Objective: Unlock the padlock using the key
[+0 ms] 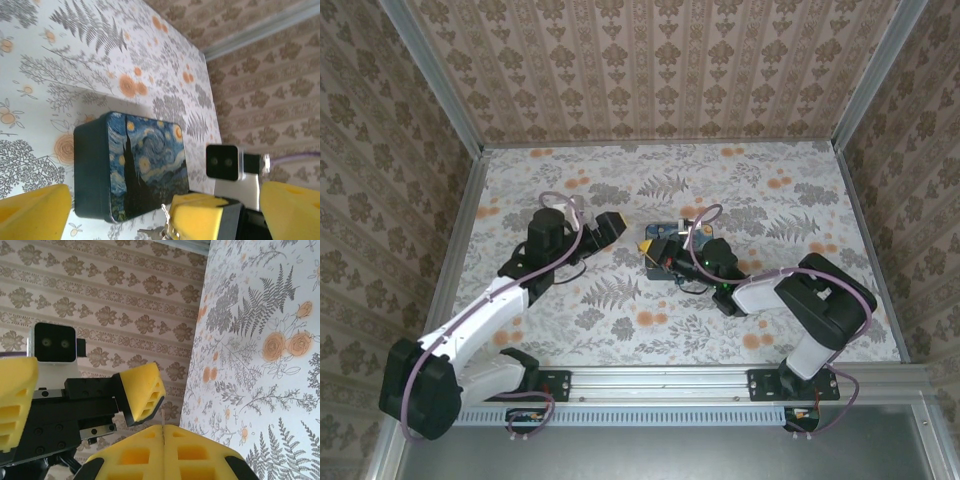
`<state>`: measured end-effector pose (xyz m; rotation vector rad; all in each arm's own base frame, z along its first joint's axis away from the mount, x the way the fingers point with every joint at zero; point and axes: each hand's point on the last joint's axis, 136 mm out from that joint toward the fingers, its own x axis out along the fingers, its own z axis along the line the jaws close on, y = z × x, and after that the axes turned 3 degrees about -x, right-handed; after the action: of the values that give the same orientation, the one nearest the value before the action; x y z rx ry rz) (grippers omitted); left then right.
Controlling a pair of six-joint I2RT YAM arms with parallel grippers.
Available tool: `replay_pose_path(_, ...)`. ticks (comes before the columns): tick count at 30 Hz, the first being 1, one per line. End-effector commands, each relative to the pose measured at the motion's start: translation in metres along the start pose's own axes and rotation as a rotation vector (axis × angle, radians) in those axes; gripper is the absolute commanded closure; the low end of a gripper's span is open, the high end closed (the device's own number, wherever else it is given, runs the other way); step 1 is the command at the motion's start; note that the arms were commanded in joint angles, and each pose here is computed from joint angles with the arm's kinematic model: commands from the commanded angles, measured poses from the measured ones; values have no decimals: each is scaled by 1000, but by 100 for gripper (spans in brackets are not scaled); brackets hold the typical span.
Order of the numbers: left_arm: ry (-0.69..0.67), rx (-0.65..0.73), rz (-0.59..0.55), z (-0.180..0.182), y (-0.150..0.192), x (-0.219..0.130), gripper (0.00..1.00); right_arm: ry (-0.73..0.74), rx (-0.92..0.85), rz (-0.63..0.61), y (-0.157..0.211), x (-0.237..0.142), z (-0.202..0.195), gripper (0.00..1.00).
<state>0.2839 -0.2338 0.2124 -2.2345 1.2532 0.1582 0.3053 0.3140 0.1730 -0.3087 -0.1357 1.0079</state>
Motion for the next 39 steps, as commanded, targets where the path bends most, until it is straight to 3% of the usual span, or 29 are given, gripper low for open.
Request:
replay_pose_path(1,42,103,127,-7,17,0,8,-40,2,78,7,-4,12,100)
replay_pose_path(10,128,55,180,-12,23,17,46,-77,33,95,5,-5,21,100)
replay_pose_path(12,137,42,186,-11,24,21,50,-88,39,95,4,-3,23,100)
replay_pose_path(19,146,34,195,-14,27,31,57,-114,53,91,1,0,29,100)
replay_pose_path(27,145,18,206,-10,35,40,57,-122,58,84,-1,1,32,100)
replay_pose_path(39,164,2,201,-13,36,43,72,-110,67,70,-3,2,27,100)
